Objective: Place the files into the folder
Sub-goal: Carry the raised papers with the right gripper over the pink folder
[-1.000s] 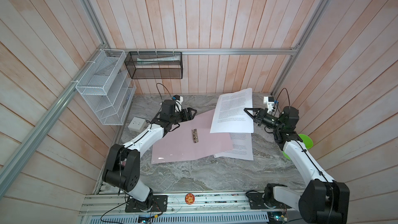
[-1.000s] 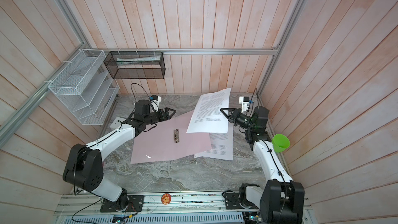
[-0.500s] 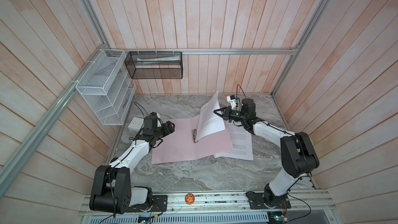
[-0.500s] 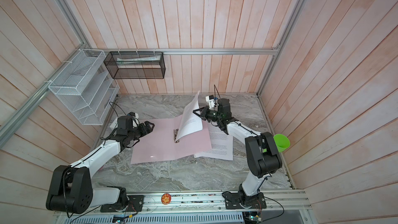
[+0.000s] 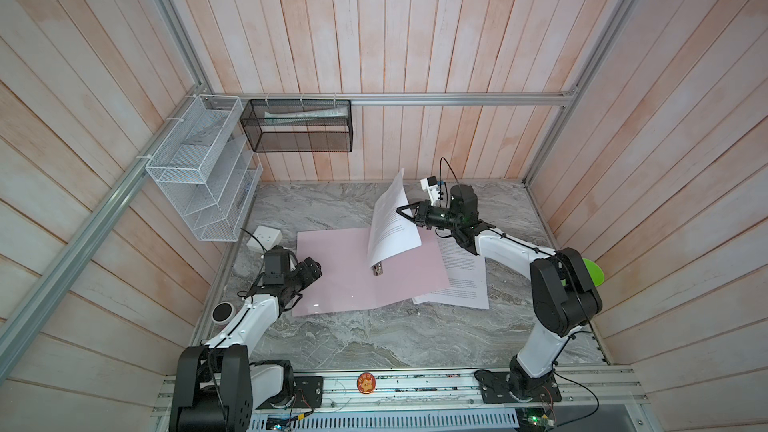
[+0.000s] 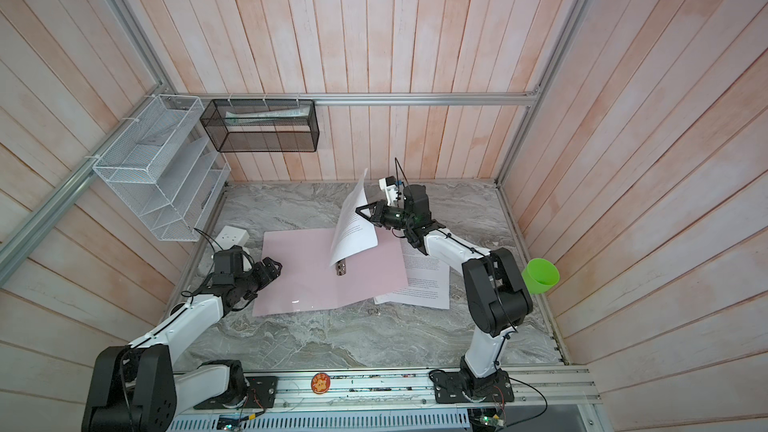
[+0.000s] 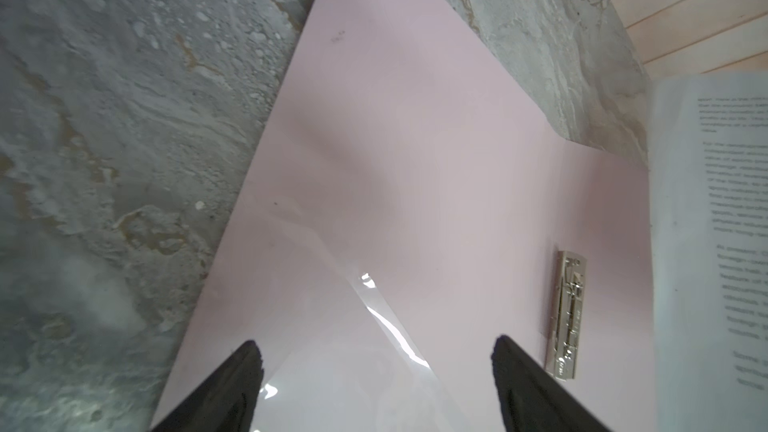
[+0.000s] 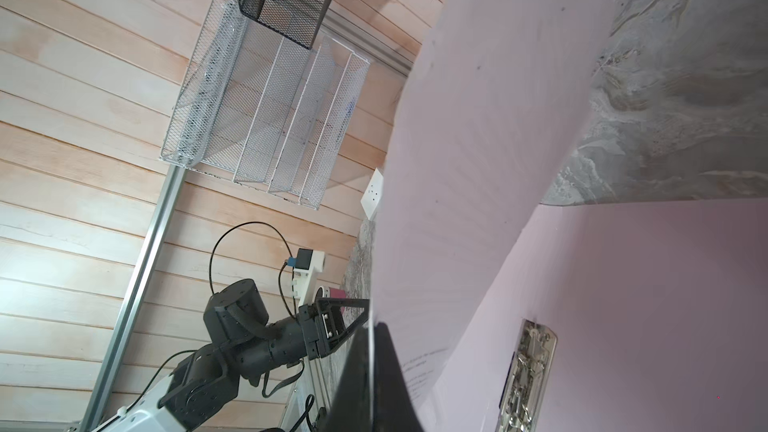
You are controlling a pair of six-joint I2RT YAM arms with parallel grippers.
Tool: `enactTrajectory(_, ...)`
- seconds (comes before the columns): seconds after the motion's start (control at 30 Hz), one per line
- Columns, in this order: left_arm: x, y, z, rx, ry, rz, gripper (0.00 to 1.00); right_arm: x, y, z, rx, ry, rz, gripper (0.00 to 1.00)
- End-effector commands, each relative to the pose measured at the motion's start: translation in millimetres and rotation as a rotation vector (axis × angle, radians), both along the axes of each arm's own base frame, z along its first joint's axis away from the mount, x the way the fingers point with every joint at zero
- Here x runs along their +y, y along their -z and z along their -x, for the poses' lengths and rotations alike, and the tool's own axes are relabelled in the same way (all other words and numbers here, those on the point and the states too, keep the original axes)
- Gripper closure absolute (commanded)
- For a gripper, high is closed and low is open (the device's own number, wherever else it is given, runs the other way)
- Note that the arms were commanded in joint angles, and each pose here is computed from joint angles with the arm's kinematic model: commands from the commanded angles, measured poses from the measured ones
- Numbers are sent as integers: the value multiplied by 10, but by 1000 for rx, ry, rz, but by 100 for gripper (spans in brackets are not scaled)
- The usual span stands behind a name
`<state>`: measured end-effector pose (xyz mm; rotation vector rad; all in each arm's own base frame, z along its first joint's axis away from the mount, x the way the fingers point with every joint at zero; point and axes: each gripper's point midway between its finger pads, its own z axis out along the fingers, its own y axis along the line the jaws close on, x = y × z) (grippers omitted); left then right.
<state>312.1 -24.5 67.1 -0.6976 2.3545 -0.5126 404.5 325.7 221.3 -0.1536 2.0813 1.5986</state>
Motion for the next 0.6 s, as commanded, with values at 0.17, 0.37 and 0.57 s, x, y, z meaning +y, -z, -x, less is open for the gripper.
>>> enactTrajectory(0.17, 325, -5, -24, 29, -111, -49, 10, 89, 767, -130, 54, 74, 116, 100)
enactTrajectory(0.37, 374, 140, -46, 99, -91, -77, 10, 12, 1002, -133, 33, 140, 222, 100)
enactTrajectory(0.57, 329, 262, -82, 128, -34, -66, 10, -26, 981, -131, 3, 189, 230, 100)
